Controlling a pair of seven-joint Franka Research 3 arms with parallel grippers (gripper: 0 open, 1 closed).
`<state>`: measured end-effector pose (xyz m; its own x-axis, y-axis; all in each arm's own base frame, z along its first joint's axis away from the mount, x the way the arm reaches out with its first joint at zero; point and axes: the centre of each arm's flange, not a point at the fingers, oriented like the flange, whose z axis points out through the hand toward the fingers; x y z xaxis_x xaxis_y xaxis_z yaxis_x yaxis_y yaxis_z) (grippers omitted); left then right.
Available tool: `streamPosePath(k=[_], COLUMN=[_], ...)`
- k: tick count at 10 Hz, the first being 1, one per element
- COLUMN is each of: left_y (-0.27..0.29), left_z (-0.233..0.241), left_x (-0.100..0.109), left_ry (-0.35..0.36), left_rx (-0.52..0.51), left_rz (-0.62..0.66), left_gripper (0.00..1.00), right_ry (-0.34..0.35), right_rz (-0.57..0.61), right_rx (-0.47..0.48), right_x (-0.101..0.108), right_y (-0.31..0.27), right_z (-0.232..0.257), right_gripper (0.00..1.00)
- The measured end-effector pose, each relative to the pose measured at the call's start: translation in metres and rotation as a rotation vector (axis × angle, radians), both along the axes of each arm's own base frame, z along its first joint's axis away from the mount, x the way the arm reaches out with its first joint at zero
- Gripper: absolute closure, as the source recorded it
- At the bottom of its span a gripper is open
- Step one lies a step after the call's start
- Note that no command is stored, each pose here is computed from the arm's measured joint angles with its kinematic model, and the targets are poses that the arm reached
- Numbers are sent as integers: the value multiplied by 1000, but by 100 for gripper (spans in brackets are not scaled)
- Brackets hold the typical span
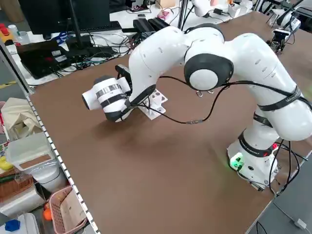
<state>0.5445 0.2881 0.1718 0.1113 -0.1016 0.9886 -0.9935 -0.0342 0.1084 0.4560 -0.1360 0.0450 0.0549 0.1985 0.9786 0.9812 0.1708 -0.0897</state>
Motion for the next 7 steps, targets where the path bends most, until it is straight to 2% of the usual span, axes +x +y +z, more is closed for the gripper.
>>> streamPosePath(k=[4,7], left_y=[-3,-6], left_z=[12,21], left_x=[3,5], left_ry=[-18,-27], left_rx=[-2,-5], left_rz=[-15,-29], left_gripper=[79,79], right_ry=[-13,-16], right_rz=[1,1], right_rx=[0,-1], right_x=[1,2], right_y=[-1,-1], right_z=[1,1], right_gripper=[7,11])
